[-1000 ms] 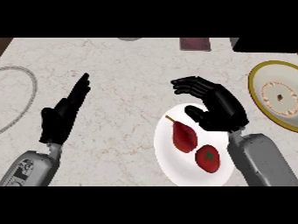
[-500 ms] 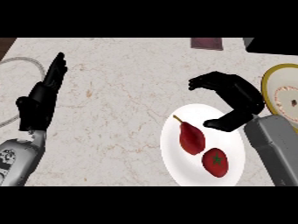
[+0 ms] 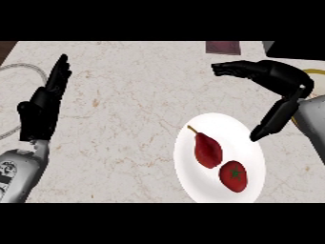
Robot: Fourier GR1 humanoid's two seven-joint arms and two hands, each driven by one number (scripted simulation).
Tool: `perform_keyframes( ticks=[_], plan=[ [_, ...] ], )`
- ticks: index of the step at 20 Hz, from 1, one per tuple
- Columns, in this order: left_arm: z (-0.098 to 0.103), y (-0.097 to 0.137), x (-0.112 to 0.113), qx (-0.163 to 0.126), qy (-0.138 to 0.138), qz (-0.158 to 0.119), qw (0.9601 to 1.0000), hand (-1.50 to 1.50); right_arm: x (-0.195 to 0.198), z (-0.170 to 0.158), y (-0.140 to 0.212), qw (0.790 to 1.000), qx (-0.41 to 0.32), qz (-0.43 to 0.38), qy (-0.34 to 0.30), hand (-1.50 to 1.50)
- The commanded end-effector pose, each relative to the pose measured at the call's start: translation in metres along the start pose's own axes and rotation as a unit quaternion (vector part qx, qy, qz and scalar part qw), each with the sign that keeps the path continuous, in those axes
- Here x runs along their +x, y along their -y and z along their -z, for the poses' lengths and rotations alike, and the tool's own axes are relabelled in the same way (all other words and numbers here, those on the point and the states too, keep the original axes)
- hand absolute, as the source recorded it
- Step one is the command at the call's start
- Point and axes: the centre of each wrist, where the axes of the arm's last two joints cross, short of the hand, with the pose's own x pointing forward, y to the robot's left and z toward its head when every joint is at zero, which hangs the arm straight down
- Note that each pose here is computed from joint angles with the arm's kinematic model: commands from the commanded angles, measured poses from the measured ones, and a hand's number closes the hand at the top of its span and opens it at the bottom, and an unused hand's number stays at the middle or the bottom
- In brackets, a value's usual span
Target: Pick the pear from the plate and place it in the bowl
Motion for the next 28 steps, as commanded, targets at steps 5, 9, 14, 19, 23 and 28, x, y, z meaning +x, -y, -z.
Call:
perform_keyframes(
  ticks=[5,9,14,19,23,28],
  plan=[
    [0.002,0.008,0.000,0.011,-0.002,-0.002,0.9999,0.00,0.030,0.052,0.000,0.974,0.182,-0.136,-0.025,-1.50],
    [-0.001,-0.002,0.000,0.007,-0.004,0.004,1.0000,0.00,0.010,0.062,-0.020,0.958,0.240,-0.152,-0.037,-1.50],
    [-0.005,-0.002,-0.006,0.019,-0.002,0.012,0.9997,0.00,0.006,0.075,-0.035,0.940,0.296,-0.168,-0.037,-1.50],
    [-0.004,-0.005,-0.002,0.022,-0.010,0.007,0.9997,0.00,-0.009,0.075,-0.039,0.917,0.335,-0.204,-0.075,-1.50],
    [-0.021,-0.015,-0.007,0.028,-0.019,0.011,0.9994,0.00,-0.008,0.100,-0.061,0.895,0.357,-0.251,-0.092,-1.50],
    [-0.022,-0.005,-0.025,0.027,-0.021,0.009,0.9994,0.00,-0.041,0.107,-0.084,0.884,0.362,-0.273,-0.114,-1.50]
  ],
)
